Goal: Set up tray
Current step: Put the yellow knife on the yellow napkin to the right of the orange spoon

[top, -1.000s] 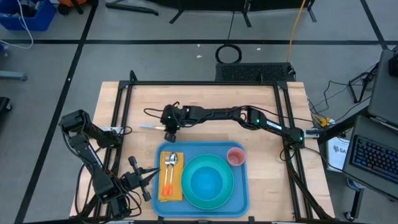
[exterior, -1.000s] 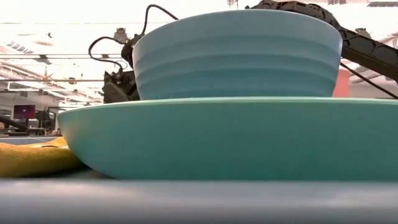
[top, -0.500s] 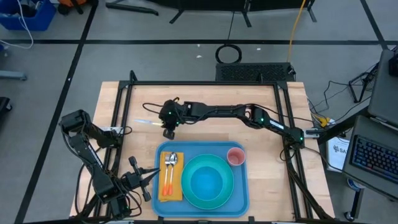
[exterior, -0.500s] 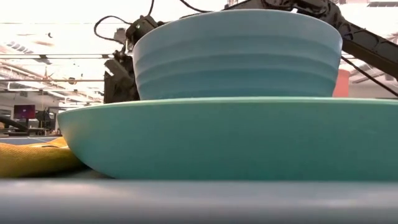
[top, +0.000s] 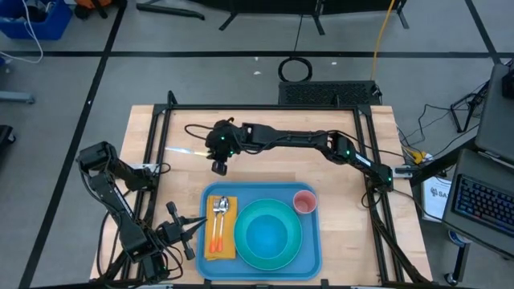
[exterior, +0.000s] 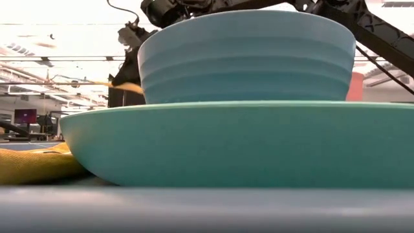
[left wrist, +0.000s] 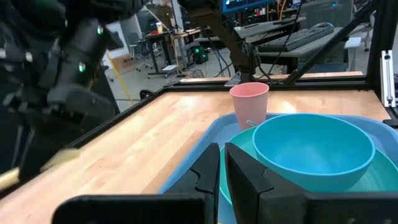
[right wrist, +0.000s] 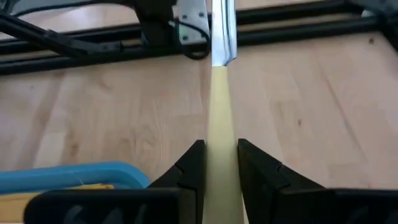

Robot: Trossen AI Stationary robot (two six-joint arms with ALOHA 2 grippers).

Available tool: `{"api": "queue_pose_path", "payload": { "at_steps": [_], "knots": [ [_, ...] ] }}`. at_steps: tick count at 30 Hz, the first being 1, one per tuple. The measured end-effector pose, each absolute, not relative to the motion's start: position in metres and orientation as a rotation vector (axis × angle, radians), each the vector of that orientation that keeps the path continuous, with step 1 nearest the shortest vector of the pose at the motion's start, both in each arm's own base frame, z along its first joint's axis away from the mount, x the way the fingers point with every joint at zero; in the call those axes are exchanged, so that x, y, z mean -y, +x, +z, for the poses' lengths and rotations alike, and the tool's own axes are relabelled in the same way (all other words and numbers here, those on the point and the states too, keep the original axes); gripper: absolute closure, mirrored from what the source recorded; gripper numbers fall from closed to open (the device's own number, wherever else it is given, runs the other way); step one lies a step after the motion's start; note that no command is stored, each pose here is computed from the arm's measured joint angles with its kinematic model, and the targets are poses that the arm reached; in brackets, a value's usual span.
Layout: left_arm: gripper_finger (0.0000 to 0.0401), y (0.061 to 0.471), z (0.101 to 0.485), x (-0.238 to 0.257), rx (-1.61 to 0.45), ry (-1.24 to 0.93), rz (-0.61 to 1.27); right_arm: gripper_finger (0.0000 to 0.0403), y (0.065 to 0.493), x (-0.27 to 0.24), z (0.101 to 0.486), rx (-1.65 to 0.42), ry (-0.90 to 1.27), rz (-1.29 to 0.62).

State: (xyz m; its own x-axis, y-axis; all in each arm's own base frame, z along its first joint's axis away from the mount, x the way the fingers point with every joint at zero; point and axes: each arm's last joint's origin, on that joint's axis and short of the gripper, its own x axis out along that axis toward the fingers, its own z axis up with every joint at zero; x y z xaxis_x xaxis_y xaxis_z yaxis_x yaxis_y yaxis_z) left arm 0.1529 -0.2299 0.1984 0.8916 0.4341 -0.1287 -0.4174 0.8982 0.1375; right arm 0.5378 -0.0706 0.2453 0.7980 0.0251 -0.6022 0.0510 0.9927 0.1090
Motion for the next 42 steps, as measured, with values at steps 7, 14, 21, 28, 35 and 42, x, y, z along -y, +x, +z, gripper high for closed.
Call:
{"api": "queue_pose_path", "payload": {
  "at_steps": [7, 14, 21, 28, 35, 42],
  "knots": [
    [0.0370, 0.153, 0.198, 0.230, -0.160, 0.093, 0.442, 0.0343, 0.531, 0.058, 0.269, -0.610, 0.093, 0.040],
    [0.0370, 0.153, 0.198, 0.230, -0.161, 0.073, 0.441, 0.0343, 0.524, 0.046, 0.294, -0.557, 0.042, 0.067],
    [0.0370, 0.153, 0.198, 0.230, -0.170, 0.056, 0.439, 0.0343, 0.513, 0.037, 0.322, -0.504, -0.007, 0.092],
    [0.0370, 0.156, 0.198, 0.230, -0.167, 0.036, 0.447, 0.0343, 0.503, 0.018, 0.346, -0.445, -0.053, 0.138],
    [0.0370, 0.172, 0.196, 0.223, -0.240, -0.031, 0.476, 0.0343, 0.497, -0.011, 0.364, -0.368, -0.053, 0.299],
    [0.0370, 0.189, 0.193, 0.211, -0.351, -0.080, 0.510, 0.0343, 0.495, -0.040, 0.369, -0.329, -0.062, 0.423]
  ]
}}
